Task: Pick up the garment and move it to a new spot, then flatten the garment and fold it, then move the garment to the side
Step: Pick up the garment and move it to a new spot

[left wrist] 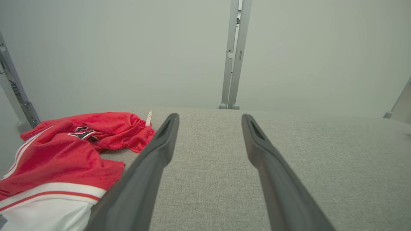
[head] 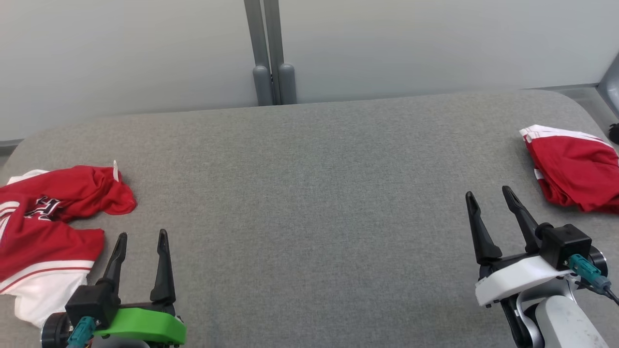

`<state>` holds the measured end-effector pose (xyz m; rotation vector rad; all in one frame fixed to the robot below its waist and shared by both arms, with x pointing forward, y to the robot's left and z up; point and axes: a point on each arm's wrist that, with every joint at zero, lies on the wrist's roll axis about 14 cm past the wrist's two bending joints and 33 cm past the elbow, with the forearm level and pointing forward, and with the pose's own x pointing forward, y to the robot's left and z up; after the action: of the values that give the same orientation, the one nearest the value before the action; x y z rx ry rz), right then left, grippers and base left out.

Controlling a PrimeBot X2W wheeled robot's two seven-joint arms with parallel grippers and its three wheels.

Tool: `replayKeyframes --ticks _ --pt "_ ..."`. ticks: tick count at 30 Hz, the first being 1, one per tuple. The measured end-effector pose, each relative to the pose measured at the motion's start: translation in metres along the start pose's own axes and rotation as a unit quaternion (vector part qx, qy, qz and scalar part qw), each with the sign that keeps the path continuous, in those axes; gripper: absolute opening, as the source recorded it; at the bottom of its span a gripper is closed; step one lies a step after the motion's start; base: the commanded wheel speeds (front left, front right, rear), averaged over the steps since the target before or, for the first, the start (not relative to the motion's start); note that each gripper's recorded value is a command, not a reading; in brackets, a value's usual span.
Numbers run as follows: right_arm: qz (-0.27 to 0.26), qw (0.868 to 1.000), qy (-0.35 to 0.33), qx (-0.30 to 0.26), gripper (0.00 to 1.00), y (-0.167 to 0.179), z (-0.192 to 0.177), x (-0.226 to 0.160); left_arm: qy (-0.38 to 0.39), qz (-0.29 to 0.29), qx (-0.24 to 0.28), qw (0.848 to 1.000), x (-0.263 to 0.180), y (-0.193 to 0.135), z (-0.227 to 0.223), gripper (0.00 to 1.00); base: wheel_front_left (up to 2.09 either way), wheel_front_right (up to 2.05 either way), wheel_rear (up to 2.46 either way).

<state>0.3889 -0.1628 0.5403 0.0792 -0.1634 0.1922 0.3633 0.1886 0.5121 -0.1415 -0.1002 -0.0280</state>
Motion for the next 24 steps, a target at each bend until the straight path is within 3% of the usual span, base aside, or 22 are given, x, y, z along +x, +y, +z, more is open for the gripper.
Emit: replayKeyframes --ticks 6,13,24 --pt "0.035 0.999 0.005 0.005 1.00 0.022 -0.005 0.014 0.000 0.038 0.008 0.999 -0.011 0.024 0.002 1.00 0.00 0.00 0.00" --pt "0.105 0.994 0.015 0.021 1.00 0.072 -0.016 0.033 0.001 0.112 0.017 0.994 -0.041 0.068 0.004 1.00 0.00 0.00 0.00" --pt "0.208 0.977 0.017 0.037 1.00 0.149 -0.022 0.055 -0.006 0.218 0.028 0.975 -0.099 0.122 0.016 1.00 0.00 0.00 0.00"
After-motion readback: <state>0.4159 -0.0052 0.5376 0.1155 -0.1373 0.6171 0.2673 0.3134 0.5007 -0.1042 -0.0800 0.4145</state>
